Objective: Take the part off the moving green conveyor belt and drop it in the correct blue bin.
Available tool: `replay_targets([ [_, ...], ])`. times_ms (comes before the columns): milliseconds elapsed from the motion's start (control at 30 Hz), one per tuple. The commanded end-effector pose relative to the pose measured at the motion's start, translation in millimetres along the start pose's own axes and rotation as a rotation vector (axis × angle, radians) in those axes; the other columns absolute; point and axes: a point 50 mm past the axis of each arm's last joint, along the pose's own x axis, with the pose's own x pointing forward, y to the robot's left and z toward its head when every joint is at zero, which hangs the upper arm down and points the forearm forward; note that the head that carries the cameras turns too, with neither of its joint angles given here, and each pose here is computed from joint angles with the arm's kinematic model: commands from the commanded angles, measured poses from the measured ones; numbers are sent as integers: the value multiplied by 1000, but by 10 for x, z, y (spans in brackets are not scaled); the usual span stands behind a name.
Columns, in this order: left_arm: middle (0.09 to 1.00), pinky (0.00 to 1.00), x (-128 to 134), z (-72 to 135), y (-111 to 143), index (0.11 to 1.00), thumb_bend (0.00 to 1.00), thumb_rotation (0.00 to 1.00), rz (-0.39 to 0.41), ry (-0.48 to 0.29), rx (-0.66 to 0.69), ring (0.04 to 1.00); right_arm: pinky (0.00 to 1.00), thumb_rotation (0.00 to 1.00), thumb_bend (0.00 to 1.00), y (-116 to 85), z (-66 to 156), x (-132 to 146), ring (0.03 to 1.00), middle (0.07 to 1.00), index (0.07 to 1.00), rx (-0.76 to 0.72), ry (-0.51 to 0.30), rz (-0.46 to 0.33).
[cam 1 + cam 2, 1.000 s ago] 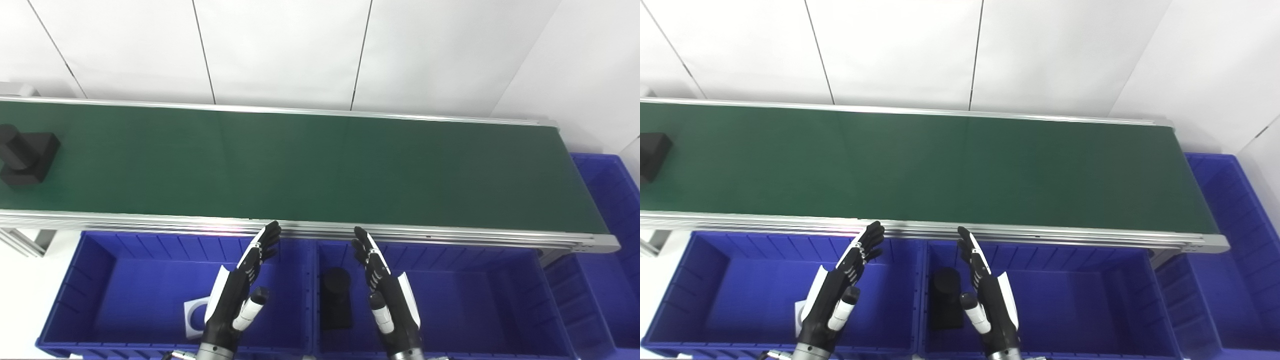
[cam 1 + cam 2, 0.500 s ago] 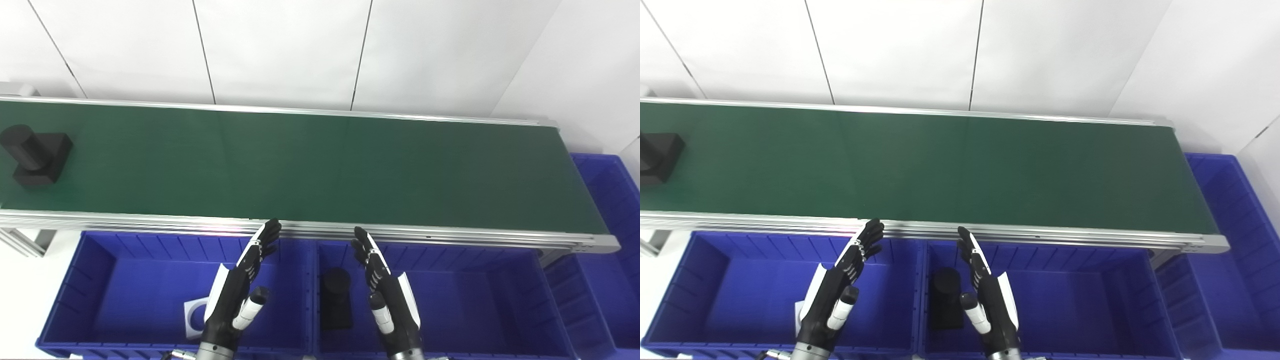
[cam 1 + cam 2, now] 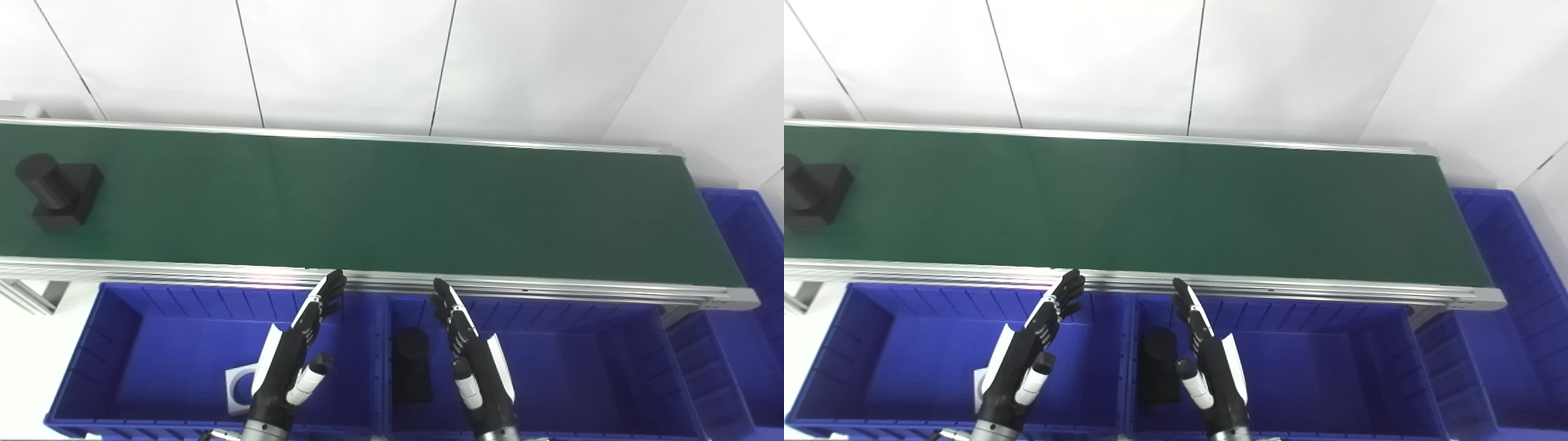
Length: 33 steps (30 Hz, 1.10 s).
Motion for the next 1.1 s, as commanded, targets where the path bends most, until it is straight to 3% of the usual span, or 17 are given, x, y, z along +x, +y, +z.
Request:
replay_targets([
  [0,914,872,26,57,-14,914,765,1000,5,-58,-3,909,959,998,909,16,67,26,960,977,968,14,-73,-7],
  [500,893,823,60,-134,-55,890,743,1000,2,-7,0,886,937,990,868,-29,-139,24,942,972,951,2,-7,-2],
  [1067,886,812,71,-200,-76,882,822,1000,-3,5,22,885,927,973,884,-45,-188,33,952,982,951,-14,6,1],
])
